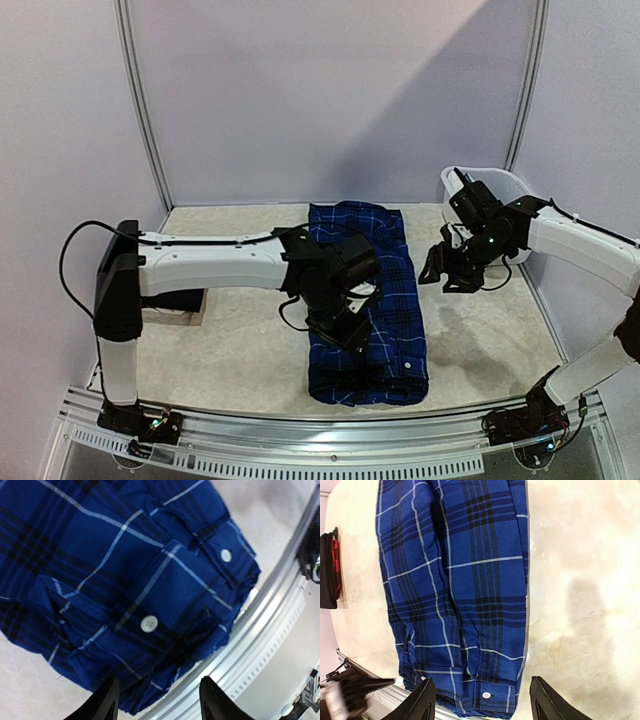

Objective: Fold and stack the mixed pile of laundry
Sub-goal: Adjust the rectangle-folded shirt at the center of the board.

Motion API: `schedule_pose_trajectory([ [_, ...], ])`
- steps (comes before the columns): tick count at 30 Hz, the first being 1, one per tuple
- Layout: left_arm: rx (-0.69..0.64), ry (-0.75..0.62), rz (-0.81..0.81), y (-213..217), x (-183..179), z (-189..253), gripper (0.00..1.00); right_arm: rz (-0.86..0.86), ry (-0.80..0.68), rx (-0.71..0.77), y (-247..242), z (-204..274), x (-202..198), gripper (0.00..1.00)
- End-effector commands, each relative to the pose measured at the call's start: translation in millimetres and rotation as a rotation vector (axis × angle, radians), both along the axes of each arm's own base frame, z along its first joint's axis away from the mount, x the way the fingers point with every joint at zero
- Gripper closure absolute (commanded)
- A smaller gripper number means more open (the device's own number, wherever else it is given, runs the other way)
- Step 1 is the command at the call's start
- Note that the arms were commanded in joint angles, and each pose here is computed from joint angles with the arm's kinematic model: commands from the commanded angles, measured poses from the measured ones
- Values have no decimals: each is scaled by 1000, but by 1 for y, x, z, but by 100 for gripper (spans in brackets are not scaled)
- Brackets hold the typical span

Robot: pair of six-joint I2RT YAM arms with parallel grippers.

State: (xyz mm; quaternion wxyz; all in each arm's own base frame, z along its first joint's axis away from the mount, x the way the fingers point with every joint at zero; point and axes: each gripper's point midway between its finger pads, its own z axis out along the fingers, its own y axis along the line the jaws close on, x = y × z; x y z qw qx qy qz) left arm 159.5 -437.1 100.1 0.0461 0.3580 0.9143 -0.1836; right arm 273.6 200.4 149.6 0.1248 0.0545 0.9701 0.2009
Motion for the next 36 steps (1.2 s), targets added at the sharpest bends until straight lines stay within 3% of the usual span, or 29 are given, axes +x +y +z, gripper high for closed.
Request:
schedule_pose_trajectory([
  [1, 63, 7, 74, -8, 1, -28, 45, 28, -22, 51, 6, 9, -3, 35],
  [8, 95, 13, 182, -15, 9, -54, 45, 141, 4, 92, 15, 9, -17, 34],
  [12, 94, 26, 205, -26, 10, -67, 53, 178, 3, 91, 16, 12, -21, 34],
  [13, 96, 24, 206, -27, 10, -69, 57, 184, 6, 86, 15, 12, -22, 34],
  [17, 105, 8, 211, -29, 14, -74, 88, 188, 2, 70, 11, 13, -24, 35],
  [20, 125, -23, 196, -25, 18, -63, 100, 177, 10, 52, 8, 14, -25, 34],
  [28, 168, -48, 136, -10, 14, -24, 95, 141, 11, 10, 0, 18, -23, 34],
  [36, 193, -16, 88, -2, 5, -35, 81, 92, 20, 7, -4, 14, -24, 34],
])
